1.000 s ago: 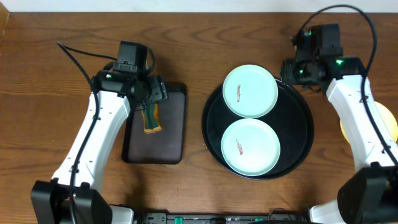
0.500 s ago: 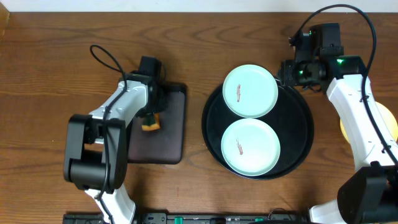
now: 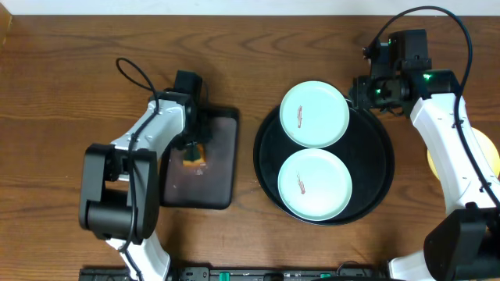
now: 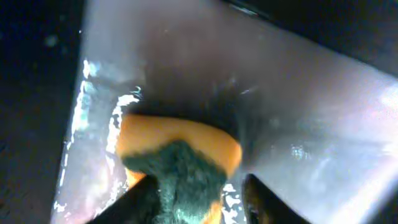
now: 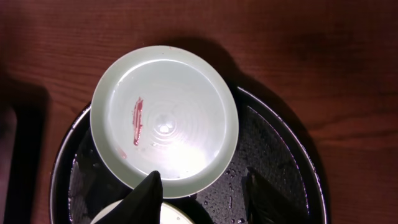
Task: Clean dirty plates on tray and stack at the side
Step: 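Grasp the sponge again with the left gripper and lift it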
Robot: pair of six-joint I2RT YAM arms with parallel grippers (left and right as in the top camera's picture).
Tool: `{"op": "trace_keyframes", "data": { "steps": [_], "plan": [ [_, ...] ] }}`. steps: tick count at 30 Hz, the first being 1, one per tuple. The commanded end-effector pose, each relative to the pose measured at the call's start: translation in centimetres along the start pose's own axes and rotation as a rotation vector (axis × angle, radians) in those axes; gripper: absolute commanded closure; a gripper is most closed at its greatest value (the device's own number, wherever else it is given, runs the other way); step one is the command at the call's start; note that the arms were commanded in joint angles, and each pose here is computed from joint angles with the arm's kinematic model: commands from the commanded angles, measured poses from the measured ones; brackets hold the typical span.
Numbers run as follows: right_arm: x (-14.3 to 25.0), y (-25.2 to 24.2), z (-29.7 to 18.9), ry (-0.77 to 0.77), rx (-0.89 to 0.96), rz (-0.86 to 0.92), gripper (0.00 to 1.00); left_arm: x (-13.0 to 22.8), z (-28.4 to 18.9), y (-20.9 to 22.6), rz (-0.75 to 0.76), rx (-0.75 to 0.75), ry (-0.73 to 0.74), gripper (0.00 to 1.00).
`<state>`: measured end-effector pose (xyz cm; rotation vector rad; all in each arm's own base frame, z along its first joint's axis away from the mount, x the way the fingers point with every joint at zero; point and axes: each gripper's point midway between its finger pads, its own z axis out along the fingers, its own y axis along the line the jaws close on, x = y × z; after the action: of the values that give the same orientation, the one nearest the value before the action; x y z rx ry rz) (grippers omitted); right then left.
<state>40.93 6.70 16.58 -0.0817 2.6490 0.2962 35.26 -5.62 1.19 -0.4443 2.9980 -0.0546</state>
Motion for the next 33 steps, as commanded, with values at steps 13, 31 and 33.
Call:
{"op": "trace_keyframes", "data": {
  "steps": [13,31,33],
  "plan": [
    [-0.4,0.2,0.0,-0.012,-0.009,0.0,0.57,6.6,1.5,2.3,-0.064,-0.033,0.165,0.58],
    [-0.7,0.2,0.0,-0.026,-0.01,-0.002,0.57,1.9,-2.0,0.2,0.008,0.026,0.032,0.58],
    [-0.7,0.2,0.0,-0.026,-0.01,-0.003,0.57,1.3,-1.7,0.5,0.01,0.005,0.003,0.56]
  ]
}}
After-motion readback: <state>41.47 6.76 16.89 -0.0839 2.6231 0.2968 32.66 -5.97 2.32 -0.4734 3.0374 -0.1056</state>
